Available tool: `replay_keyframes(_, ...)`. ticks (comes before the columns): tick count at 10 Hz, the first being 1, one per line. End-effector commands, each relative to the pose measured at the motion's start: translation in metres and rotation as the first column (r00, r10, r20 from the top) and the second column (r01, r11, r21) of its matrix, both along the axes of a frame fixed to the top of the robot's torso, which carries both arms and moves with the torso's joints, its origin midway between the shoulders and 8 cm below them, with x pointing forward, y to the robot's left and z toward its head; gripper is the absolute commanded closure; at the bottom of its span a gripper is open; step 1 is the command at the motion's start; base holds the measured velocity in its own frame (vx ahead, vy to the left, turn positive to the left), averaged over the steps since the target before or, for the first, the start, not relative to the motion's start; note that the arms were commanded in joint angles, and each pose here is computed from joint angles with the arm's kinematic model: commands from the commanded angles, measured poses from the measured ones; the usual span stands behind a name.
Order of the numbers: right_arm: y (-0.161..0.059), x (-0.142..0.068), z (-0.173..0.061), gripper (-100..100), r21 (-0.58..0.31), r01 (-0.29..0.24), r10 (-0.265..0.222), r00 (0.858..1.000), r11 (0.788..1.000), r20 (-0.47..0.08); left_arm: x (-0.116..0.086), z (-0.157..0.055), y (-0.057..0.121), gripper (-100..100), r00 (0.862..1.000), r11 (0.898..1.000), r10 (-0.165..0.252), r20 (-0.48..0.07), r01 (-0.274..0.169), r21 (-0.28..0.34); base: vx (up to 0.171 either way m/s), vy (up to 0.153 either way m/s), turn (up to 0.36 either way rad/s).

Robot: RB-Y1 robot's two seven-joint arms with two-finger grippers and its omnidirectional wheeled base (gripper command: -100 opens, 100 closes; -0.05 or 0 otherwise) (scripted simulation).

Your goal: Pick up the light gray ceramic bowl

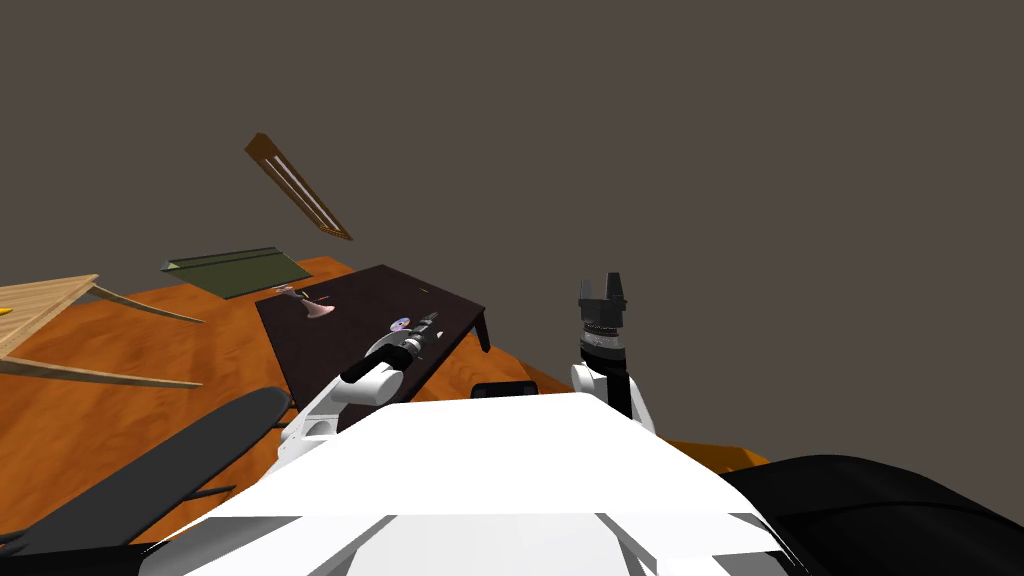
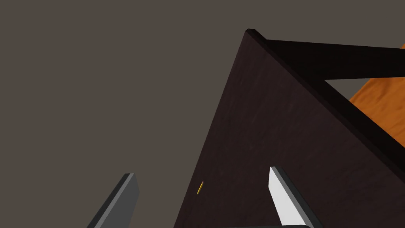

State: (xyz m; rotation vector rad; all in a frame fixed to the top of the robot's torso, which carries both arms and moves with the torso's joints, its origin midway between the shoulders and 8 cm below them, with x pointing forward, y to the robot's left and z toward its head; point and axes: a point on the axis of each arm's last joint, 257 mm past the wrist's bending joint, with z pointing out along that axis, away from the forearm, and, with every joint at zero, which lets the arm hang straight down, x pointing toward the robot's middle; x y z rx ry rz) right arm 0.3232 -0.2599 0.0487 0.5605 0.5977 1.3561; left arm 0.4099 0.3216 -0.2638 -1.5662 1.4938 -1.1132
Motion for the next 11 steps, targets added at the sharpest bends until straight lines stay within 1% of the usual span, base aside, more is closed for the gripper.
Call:
replay_keyframes(1,0.000,0.000,0.000,0,0.000,0.000,0.000,1.000,1.000,0.000,-0.002,-0.012,0.011,-100,0.998,1.000,0.018,-0.057,-0.018,-0.009,0.021,0.007,0.032)
replay_keyframes(2,0.000,0.000,0.000,0,0.000,0.000,0.000,1.000,1.000,0.000,-0.004,-0.021,0.021,-100,0.995,0.999,0.036,-0.098,-0.038,-0.017,0.029,0.011,0.060)
replay_keyframes(3,0.000,0.000,0.000,0,0.000,0.000,0.000,1.000,1.000,0.000,-0.005,-0.024,0.022,-100,0.993,0.999,0.037,-0.110,-0.039,-0.016,0.026,0.009,0.023)
replay_keyframes(5,0.000,0.000,0.000,0,0.000,0.000,0.000,1.000,1.000,0.000,-0.010,-0.043,0.044,-100,0.977,0.996,0.081,-0.196,-0.089,-0.029,0.029,0.015,0.061)
replay_keyframes(6,0.000,0.000,0.000,0,0.000,0.000,0.000,1.000,1.000,0.000,-0.014,-0.053,0.056,-100,0.965,0.992,0.106,-0.242,-0.118,-0.034,0.045,0.027,0.091)
replay_keyframes(7,0.000,0.000,0.000,0,0.000,0.000,0.000,1.000,1.000,0.000,-0.015,-0.054,0.056,-100,0.963,0.992,0.107,-0.249,-0.119,-0.033,0.035,0.022,0.028)
replay_keyframes(8,0.000,0.000,0.000,0,0.000,0.000,0.000,1.000,1.000,0.000,-0.020,-0.063,0.068,-100,0.947,0.988,0.133,-0.292,-0.150,-0.037,0.026,0.018,0.051)
replay_keyframes(9,0.000,0.000,0.000,0,0.000,0.000,0.000,1.000,1.000,0.000,-0.023,-0.070,0.079,-100,0.933,0.983,0.157,-0.323,-0.181,-0.044,0.031,0.023,0.099)
replay_keyframes(10,0.000,0.000,0.000,0,0.000,0.000,0.000,1.000,1.000,0.000,-0.025,-0.072,0.079,-100,0.929,0.982,0.158,-0.334,-0.182,-0.041,0.024,0.018,0.026)
replay_keyframes(11,0.000,0.000,0.000,0,0.000,0.000,0.000,1.000,1.000,0.000,-0.029,-0.079,0.090,-100,0.912,0.976,0.182,-0.369,-0.214,-0.046,0.021,0.023,0.052)
